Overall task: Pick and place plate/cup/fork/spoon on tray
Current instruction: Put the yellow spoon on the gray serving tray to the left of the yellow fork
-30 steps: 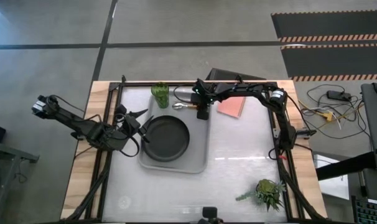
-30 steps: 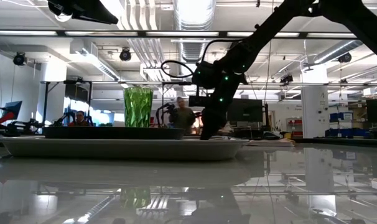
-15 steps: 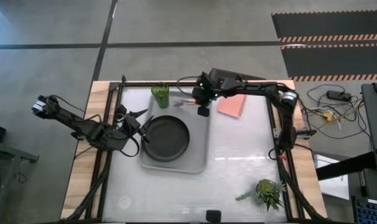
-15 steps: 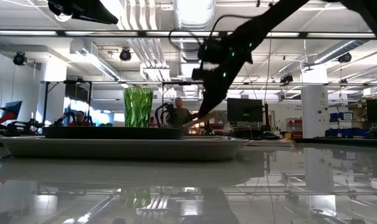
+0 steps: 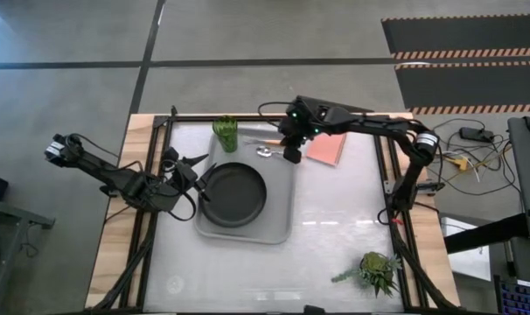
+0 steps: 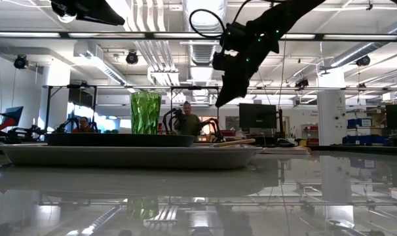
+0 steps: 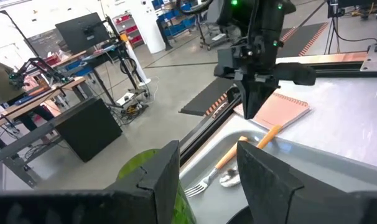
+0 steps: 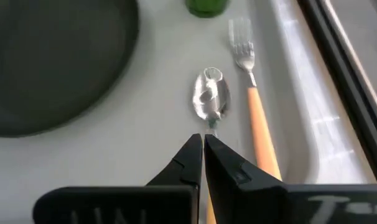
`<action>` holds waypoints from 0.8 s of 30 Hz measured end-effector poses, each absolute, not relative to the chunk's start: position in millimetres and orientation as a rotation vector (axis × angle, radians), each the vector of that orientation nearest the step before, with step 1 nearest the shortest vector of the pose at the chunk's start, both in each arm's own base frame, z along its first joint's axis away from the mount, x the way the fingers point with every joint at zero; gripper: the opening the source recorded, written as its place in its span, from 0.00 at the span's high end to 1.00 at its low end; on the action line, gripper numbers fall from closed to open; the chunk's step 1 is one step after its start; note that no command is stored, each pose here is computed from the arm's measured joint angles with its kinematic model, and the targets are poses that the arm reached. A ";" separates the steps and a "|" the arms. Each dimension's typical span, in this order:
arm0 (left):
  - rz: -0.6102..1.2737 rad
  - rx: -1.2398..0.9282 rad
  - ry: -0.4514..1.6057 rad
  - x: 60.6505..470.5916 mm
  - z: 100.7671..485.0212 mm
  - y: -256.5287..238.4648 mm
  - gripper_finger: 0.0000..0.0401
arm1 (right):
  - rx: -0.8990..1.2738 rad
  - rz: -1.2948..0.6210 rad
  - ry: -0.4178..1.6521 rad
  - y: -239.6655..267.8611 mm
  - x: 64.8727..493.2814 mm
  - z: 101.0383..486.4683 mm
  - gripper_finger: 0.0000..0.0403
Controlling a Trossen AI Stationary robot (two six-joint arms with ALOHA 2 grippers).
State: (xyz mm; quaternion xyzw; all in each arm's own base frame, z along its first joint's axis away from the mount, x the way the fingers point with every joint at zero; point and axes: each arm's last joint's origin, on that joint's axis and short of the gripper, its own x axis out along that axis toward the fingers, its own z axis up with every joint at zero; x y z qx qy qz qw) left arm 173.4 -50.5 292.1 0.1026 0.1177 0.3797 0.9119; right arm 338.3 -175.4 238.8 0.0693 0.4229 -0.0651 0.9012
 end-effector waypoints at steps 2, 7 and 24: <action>0.783 0.211 0.243 173.4 292.1 -50.5 0.65 | 0.139 -0.188 0.890 -175.4 336.7 234.6 0.98; 0.781 0.209 0.241 173.6 292.3 -50.6 0.65 | 0.120 -0.266 0.998 -178.0 336.6 200.3 0.98; 0.781 0.210 0.242 173.5 292.2 -50.6 0.65 | 0.086 -0.282 1.056 -194.4 367.0 143.6 0.98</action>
